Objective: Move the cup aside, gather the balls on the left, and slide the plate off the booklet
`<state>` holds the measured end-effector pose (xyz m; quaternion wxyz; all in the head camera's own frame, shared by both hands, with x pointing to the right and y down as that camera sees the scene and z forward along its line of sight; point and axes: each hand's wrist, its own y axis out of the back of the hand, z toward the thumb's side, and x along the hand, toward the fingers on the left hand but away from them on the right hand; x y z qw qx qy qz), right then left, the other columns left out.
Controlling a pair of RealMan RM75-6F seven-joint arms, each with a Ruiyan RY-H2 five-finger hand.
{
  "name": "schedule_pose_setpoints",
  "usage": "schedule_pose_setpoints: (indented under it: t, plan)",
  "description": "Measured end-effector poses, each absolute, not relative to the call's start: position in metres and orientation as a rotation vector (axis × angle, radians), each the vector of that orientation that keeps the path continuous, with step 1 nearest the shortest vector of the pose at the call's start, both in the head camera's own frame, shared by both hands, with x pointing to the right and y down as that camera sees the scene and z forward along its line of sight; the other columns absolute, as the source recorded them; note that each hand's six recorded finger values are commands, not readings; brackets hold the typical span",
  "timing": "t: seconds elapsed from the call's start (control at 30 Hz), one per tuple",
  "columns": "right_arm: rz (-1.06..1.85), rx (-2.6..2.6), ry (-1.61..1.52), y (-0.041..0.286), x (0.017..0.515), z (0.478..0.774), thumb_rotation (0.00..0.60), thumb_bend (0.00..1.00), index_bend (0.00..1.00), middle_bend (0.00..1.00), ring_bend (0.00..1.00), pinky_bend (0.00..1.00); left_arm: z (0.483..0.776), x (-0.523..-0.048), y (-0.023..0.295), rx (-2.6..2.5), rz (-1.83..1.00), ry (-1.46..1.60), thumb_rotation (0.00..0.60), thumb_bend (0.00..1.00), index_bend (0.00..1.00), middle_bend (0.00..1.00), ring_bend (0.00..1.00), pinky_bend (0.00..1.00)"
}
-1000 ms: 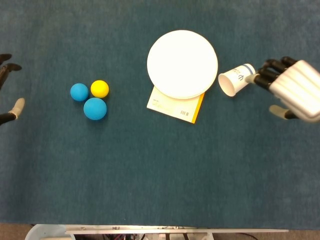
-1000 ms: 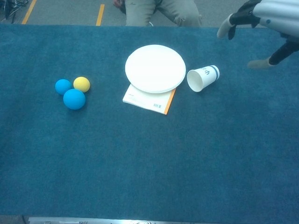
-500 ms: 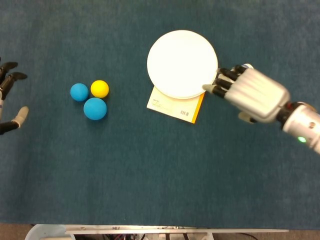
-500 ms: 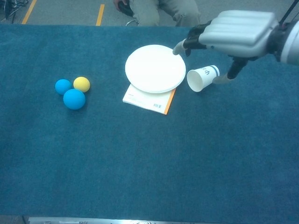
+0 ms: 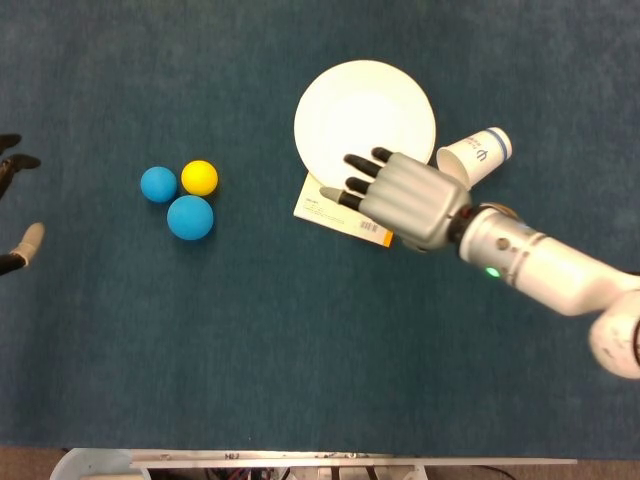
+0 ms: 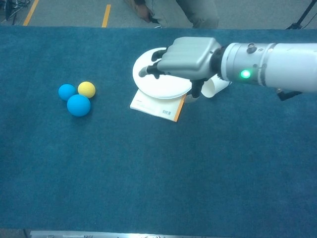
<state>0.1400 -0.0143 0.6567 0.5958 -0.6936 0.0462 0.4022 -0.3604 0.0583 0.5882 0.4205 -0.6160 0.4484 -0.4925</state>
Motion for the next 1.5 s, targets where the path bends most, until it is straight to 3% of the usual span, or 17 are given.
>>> schedule_pose_setpoints:
  t: [0.93, 1.5]
  plan:
    - [1.0, -1.588, 0.139, -0.028, 0.093, 0.722, 0.6, 0.17, 0.09, 0.26, 0.08, 0.22, 0.592, -0.373, 0.061, -1.537, -1.28, 1.15, 0.6, 0.28, 0.26, 0.16, 0.07, 0.09]
    - [1.109, -1.564, 0.197, -0.036, 0.105, 0.744, 0.6, 0.17, 0.09, 0.28, 0.08, 0.22, 0.592, -0.379, 0.063, -1.534, -1.287, 1.166, 0.6, 0.28, 0.26, 0.16, 0.07, 0.09]
